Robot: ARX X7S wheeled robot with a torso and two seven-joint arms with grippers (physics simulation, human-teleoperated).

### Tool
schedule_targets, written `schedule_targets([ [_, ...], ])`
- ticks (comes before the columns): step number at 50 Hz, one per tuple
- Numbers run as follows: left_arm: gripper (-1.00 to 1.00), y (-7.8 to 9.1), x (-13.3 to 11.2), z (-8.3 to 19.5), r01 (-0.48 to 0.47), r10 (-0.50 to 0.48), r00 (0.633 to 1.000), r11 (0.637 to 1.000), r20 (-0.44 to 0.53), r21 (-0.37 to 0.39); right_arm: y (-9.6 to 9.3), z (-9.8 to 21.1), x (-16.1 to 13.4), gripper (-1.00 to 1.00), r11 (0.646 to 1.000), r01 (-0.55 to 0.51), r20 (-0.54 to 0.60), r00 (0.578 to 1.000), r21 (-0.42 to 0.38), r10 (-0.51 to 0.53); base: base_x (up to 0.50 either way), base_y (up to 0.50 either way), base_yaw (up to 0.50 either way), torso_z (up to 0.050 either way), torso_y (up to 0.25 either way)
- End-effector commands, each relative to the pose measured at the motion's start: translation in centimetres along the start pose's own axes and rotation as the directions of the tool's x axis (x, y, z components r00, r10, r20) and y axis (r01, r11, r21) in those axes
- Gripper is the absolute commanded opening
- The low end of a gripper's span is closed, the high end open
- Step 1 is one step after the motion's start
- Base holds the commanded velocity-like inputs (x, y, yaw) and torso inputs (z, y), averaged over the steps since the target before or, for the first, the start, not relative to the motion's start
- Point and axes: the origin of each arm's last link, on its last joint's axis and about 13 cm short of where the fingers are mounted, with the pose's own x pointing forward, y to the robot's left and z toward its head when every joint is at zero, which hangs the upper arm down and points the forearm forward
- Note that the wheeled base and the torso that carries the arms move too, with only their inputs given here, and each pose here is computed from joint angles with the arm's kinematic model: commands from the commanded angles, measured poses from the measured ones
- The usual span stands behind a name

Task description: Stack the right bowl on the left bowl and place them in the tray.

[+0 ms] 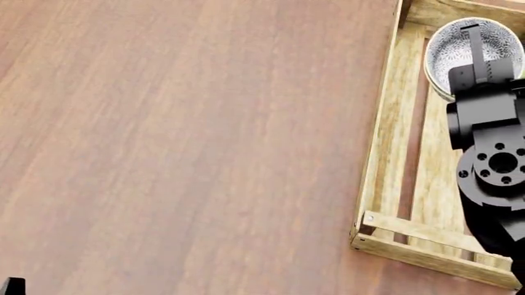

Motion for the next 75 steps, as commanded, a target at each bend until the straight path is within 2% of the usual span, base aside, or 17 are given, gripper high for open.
schedule_targets([
  [1, 1.0, -0.1, 0.6, 0.2, 0.035, -0.033, 0.999, 0.999, 0.041, -0.031, 0.2, -0.3, 0.4, -1.0, 0.999, -0.034, 0.028, 0.999, -0.024, 0.035, 0.0, 0.0, 0.0, 0.0, 0.0],
  [7, 1.0, 0.2, 0.6, 0.3, 0.024, -0.022, 0.999, 0.999, 0.043, -0.027, 0.0, -0.6, 1.1, -1.0, 0.997, 0.065, 0.029, 0.998, -0.042, -0.064, 0.0, 0.0, 0.0, 0.0, 0.002],
  [12, 1.0, 0.2, 0.5, 0.4, 0.017, -0.016, 0.999, 1.0, 0.048, -0.025, -0.2, -0.6, 1.4, -1.0, 0.995, 0.086, 0.038, 0.996, -0.052, -0.084, 0.0, 0.0, 0.0, 0.0, 0.0],
  [41, 1.0, 0.3, 0.5, 0.2, 0.019, -0.017, 0.999, 0.999, 0.043, -0.037, -1.4, -1.9, 3.7, -1.0, 0.991, 0.111, 0.044, 0.993, -0.081, -0.107, 0.0, 0.0, 0.0, 0.0, 0.001],
  [52, 1.0, 0.4, 0.6, -0.1, 0.017, -0.015, 0.999, 0.999, 0.034, -0.041, -1.3, -1.5, 3.7, -1.0, 0.989, 0.108, 0.057, 0.993, -0.096, -0.103, 0.0, 0.0, 0.0, 0.0, 0.001],
  [75, 1.0, 0.6, 0.5, 0.1, 0.001, 0.001, 0.999, 0.999, 0.04, -0.048, -2.7, -2.8, 4.3, -1.0, 0.985, 0.123, 0.034, 0.992, -0.118, -0.12, 0.0, 0.0, 0.0, 0.0, 0.0],
])
